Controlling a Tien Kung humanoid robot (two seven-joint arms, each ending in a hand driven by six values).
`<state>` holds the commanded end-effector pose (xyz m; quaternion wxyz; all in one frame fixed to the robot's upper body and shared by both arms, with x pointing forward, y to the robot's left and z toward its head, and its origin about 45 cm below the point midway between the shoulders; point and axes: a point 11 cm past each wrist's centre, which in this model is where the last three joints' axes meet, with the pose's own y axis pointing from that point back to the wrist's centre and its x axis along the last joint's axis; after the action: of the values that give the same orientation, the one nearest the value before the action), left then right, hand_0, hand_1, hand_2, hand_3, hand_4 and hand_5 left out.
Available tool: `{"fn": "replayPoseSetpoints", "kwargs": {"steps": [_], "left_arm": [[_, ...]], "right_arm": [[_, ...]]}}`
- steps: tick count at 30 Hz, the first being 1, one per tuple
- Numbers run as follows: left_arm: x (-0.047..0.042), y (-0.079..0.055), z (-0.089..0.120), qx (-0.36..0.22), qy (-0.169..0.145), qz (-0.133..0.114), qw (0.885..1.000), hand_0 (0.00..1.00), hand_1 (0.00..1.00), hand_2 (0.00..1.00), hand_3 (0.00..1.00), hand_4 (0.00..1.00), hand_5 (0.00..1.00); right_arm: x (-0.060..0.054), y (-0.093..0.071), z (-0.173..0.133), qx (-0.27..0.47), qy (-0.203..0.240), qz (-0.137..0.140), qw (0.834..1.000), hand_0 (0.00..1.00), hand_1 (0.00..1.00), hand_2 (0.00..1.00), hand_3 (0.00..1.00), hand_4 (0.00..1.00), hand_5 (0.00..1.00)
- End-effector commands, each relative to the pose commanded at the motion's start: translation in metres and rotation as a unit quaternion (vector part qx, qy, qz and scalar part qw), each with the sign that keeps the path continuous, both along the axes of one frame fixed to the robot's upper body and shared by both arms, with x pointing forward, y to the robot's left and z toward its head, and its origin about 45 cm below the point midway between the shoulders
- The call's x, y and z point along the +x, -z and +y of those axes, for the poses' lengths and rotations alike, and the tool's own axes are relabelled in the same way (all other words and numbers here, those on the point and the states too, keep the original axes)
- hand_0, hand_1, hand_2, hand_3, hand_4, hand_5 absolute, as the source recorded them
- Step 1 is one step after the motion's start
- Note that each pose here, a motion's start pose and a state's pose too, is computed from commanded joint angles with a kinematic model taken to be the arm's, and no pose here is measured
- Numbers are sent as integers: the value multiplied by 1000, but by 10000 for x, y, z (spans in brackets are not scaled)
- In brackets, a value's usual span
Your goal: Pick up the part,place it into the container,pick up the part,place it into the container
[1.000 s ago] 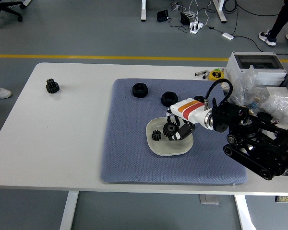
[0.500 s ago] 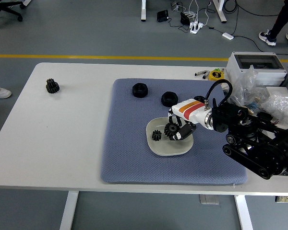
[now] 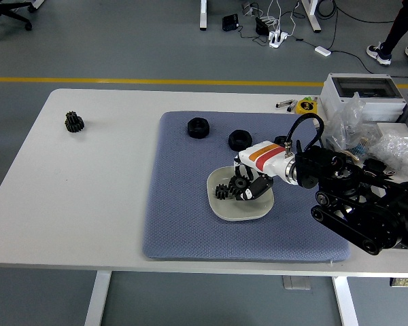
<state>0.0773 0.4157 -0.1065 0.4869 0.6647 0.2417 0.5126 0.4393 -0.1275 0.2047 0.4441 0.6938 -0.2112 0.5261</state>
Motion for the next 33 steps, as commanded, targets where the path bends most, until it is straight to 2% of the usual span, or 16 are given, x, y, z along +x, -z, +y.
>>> {"fn": "replayPoseSetpoints", "kwargs": {"steps": [18, 19, 24, 25, 30, 31, 33], "left_arm": [[4, -1, 1, 0, 0, -1, 1000, 652, 645, 619, 554, 594, 488], [4, -1, 1, 0, 0, -1, 1000, 651, 643, 619, 554, 594, 488], [0, 0, 1, 0, -1, 0, 1000, 651, 643, 619, 554, 594, 488], [-2, 0, 1, 0, -1, 0, 1000, 650, 645, 620, 553, 594, 489], [-6, 0, 3, 0, -1, 0, 1000, 650, 645, 620, 553, 594, 489], [-6, 0, 4, 0, -1, 0, 1000, 651, 643, 619, 553, 594, 489], [-6, 0, 5, 0, -1, 0, 1000, 651, 643, 619, 553, 594, 489]], "right_arm": [[-49, 87, 74, -12, -14, 2, 1000, 61, 281, 413, 466, 809, 407], [-50, 86, 81, -12, -16, 2, 1000, 71, 324, 479, 494, 880, 403], [-51, 72, 109, -12, -21, -6, 1000, 71, 324, 479, 494, 880, 403], [-50, 70, 112, -13, -22, -7, 1000, 112, 393, 550, 568, 998, 483], [-41, 57, 120, -14, -24, -15, 1000, 112, 393, 550, 568, 998, 483], [-39, 53, 120, -14, -24, -16, 999, 137, 412, 605, 670, 998, 515], [-36, 48, 119, -13, -24, -18, 999, 137, 412, 605, 670, 998, 515]]}}
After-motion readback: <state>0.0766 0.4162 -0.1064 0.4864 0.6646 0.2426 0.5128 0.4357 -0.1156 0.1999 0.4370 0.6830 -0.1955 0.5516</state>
